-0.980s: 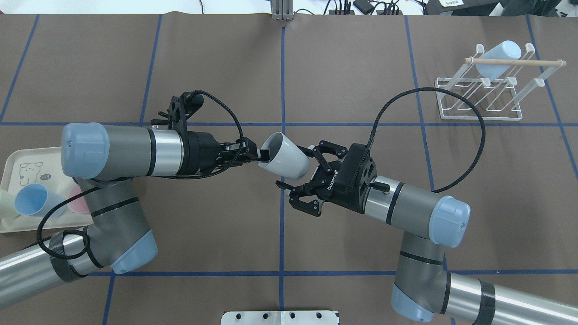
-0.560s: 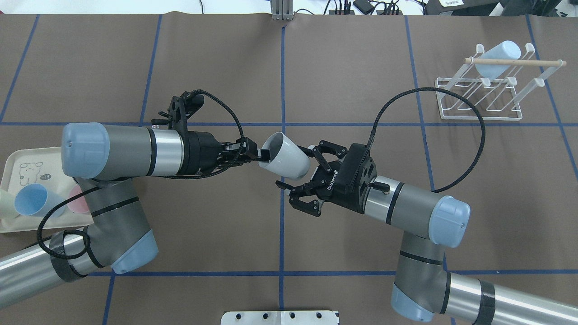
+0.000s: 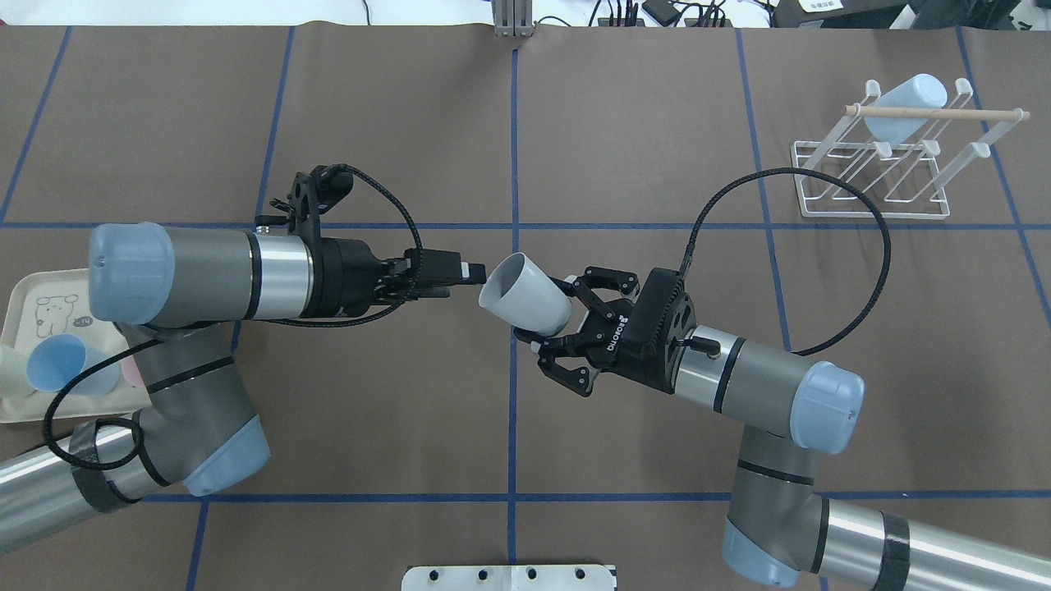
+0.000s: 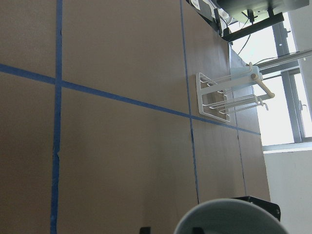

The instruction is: Transfer IKEA cup to right arm and place on rack

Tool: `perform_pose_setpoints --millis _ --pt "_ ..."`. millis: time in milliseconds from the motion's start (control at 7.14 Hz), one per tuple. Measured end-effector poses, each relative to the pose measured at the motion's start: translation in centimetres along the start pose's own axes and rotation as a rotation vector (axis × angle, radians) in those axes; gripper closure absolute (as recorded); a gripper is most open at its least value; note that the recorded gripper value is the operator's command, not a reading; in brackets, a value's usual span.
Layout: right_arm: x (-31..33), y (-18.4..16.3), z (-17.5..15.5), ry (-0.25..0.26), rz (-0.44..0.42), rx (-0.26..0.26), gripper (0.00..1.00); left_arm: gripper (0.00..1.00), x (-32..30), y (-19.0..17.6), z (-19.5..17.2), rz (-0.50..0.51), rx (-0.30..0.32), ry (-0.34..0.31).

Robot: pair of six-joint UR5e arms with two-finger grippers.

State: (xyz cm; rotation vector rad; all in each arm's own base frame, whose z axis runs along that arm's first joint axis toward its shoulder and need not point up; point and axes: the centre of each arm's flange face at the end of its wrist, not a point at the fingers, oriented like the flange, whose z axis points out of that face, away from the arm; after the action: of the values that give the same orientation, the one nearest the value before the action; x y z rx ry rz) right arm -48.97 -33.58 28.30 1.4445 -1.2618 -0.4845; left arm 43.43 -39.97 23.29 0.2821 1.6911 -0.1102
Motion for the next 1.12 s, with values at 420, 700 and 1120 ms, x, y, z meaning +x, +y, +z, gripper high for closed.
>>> perform_pose_setpoints --millis 420,700,1120 --pt "3.2 -0.7 1.1 0.133 -0.046 -0.22 1.0 0.0 -6.8 -5.1 -7.7 0.159 0.014 -0.129" --pt "6.3 -3.6 0.9 0.263 -0.076 -0.401 1.0 0.0 -11.9 -7.8 -14.3 0.304 0.004 -0.224" --pt "11.9 -9.2 -2.3 0.463 -0.121 -0.656 1.0 0.0 -18.1 -10.7 -25.0 0.504 0.0 -0.344"
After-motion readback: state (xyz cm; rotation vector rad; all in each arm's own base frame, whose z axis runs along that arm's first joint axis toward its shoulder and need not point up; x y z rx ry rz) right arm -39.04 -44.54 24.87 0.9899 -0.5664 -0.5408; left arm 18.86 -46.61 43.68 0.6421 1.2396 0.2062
